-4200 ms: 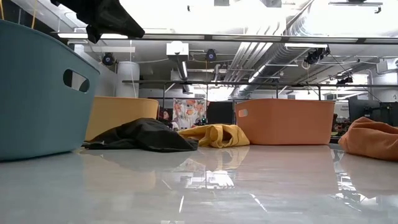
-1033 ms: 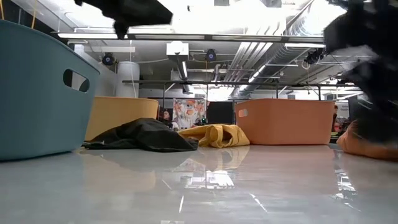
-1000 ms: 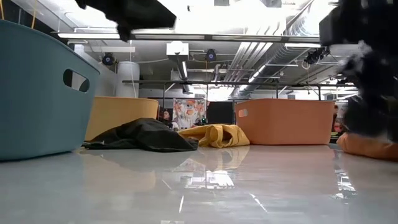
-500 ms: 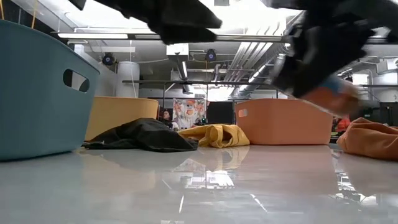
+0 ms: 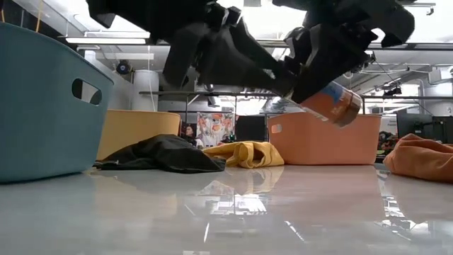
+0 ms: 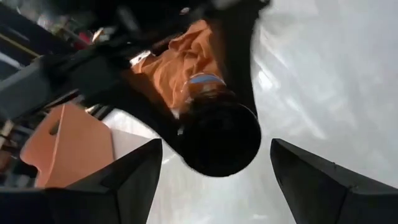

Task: Sort spices by type
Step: Put the bottom right black spice bottle into the blue bin

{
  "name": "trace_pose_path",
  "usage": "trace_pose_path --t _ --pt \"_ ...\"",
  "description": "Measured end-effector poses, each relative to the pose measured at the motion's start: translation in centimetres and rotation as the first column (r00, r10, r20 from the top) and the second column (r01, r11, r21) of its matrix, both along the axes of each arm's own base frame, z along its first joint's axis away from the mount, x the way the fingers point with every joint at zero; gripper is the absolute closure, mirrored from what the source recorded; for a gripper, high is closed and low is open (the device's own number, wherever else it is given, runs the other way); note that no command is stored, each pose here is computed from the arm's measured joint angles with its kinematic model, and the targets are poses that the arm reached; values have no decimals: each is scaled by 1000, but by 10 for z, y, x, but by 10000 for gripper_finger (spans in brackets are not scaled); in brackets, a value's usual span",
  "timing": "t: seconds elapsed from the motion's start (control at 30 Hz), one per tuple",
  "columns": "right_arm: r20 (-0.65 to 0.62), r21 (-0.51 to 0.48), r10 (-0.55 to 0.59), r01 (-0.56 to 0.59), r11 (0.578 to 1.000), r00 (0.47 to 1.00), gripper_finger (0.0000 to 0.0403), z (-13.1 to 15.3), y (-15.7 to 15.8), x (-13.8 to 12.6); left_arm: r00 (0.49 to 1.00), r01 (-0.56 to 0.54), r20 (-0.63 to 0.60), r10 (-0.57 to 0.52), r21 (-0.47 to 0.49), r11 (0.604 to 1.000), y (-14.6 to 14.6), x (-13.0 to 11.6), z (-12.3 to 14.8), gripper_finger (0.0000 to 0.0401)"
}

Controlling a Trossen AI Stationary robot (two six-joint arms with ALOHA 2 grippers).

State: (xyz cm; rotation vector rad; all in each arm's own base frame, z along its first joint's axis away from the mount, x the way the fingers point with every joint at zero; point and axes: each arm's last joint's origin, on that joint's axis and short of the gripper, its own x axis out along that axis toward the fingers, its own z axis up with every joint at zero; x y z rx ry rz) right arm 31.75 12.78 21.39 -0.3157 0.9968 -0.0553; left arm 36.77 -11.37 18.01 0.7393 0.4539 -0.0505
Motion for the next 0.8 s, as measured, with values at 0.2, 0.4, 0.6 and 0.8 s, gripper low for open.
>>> trace_pose_path --t 0.2,0.4,0.6,0.8 --pt "19 19 14 -15 1000 1000 218 2 -4 5 1000 -26 0 26 -36 999 0 0 -3 114" --pt "32 28 31 -32 999 999 218 3 -8 9 999 -52 7 53 -81 995 1 1 -1 114" --pt "39 54 48 -50 997 998 218 3 -7 10 998 -55 6 55 -72 996 1 0 -2 136" --pt "35 43 53 -54 998 998 217 3 -8 10 998 -67 0 68 -85 994 1 0 -2 236"
